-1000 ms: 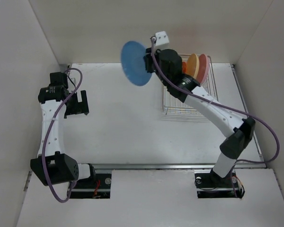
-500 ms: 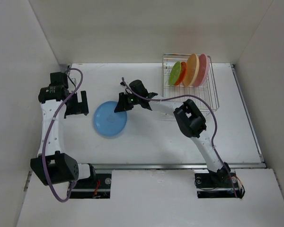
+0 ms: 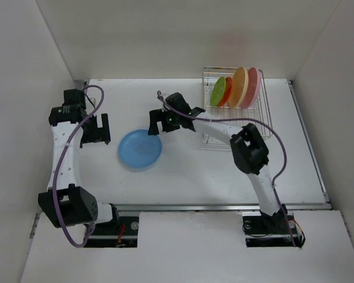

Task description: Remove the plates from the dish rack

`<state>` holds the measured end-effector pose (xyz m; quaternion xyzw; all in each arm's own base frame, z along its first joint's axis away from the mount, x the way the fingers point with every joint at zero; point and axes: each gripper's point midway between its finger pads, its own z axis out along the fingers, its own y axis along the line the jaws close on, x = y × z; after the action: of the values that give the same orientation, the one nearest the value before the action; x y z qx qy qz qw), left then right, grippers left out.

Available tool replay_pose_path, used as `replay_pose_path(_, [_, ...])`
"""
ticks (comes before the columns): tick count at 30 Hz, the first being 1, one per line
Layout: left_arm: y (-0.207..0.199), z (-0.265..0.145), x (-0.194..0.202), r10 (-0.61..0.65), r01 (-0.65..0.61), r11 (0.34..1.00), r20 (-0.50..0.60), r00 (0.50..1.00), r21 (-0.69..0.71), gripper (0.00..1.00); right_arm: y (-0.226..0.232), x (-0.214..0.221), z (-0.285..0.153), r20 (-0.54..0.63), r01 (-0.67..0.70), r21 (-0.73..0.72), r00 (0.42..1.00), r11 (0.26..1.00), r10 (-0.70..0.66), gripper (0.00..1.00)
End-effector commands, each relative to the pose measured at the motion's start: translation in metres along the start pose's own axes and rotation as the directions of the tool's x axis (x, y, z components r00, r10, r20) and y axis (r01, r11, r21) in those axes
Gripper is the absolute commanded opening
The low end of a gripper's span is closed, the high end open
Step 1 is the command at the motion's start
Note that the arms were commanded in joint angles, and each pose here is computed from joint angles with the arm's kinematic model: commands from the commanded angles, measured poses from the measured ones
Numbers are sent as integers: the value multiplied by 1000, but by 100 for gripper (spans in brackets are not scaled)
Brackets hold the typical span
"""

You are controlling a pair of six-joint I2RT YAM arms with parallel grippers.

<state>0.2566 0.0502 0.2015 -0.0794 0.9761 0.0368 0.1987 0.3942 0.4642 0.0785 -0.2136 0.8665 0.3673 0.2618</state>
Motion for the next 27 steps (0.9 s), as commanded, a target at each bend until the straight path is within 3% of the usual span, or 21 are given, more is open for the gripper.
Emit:
replay_pose_path(1, [2,-15,-8,8,-8,1000,38,999,0,100,-11,-107,-119,295,23,266,950,964,-104,100])
replay_pose_path(4, [0,-17,-11,17,-18,1000,47,999,10,100,-43,-156,-204,457,-88,438,879,894,-138,100])
replay_pose_path(8, [-1,-14,-14,27,-28,999,39,999,19,100,-104,-182,-260,504,-203,603,846,771,-171,100])
replay_pose_path(10, [-1,-17,-16,26,-27,999,49,998,19,100,-139,-180,-264,487,-243,672,857,700,-170,100])
replay_pose_path(12, [-1,-11,-16,27,-28,999,28,999,20,100,-172,-187,-283,513,-314,728,839,609,-181,87])
replay_pose_path(13, [-1,-11,-16,27,-28,999,28,999,20,100,-191,-182,-277,498,-325,753,849,573,-174,77])
replay_pose_path(14, [1,-8,-16,28,-28,1000,17,999,9,100,-203,-178,-276,492,-334,767,854,547,-168,58])
replay_pose_path(16, [1,-5,-16,28,-28,1000,6,1000,10,100,-221,-178,-275,515,-372,770,843,518,-159,41])
replay_pose_path(18, [0,1,-18,28,-28,1000,-6,1000,10,100,-236,-181,-281,550,-418,764,821,492,-156,38])
replay_pose_path(27, [0,12,-17,20,-20,1000,-37,999,11,100,-273,-157,-249,520,-421,787,846,451,-118,38])
